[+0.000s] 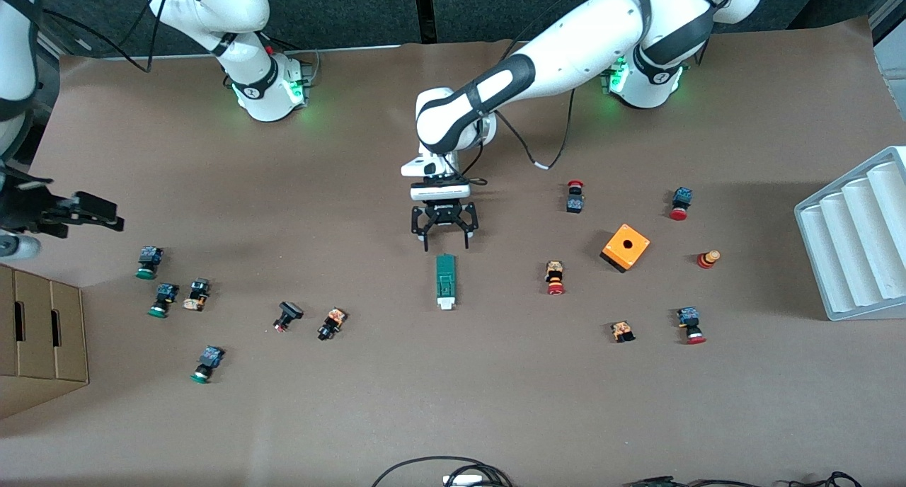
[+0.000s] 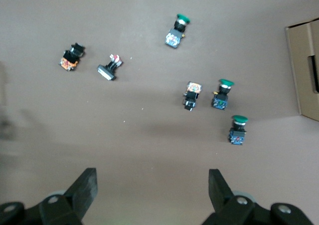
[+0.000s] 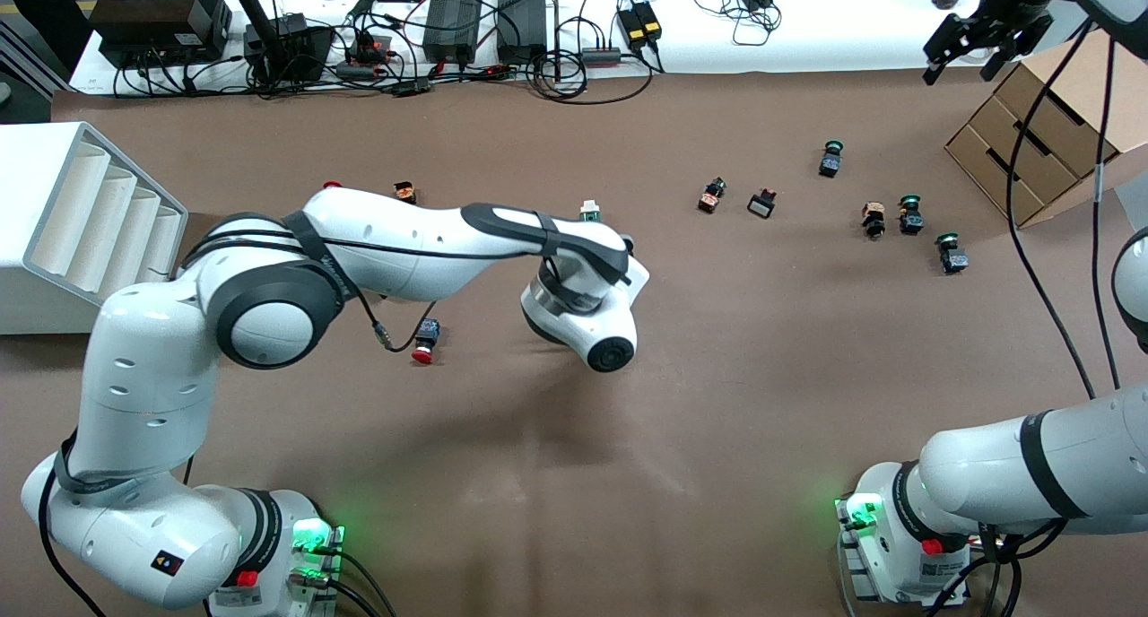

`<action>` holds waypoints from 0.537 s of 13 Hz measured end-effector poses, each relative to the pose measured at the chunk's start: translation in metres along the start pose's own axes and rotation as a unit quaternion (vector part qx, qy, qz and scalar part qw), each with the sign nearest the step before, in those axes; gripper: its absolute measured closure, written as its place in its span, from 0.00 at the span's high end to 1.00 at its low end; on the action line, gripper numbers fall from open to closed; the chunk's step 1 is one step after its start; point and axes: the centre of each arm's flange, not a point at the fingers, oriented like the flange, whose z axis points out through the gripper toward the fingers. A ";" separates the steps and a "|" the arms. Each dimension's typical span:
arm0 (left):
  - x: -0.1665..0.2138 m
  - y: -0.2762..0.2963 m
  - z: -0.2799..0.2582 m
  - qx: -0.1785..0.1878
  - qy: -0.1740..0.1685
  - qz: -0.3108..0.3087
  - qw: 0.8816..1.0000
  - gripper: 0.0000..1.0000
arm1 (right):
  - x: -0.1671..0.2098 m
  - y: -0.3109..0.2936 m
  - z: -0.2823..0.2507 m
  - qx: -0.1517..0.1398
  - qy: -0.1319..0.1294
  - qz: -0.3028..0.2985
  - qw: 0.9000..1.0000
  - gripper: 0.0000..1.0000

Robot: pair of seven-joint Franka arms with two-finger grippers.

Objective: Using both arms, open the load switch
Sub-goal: 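Lower the left gripper onto the switch while the right gripper approaches it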

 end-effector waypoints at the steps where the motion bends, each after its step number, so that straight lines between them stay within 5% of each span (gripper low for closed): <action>1: -0.012 0.000 0.001 0.005 0.008 0.007 1.000 1.00 | 0.004 -0.003 0.007 0.001 -0.006 -0.003 1.000 1.00; 7: -0.042 0.001 0.007 0.004 0.060 -0.003 0.998 1.00 | 0.031 -0.044 0.048 0.003 -0.039 -0.025 0.999 1.00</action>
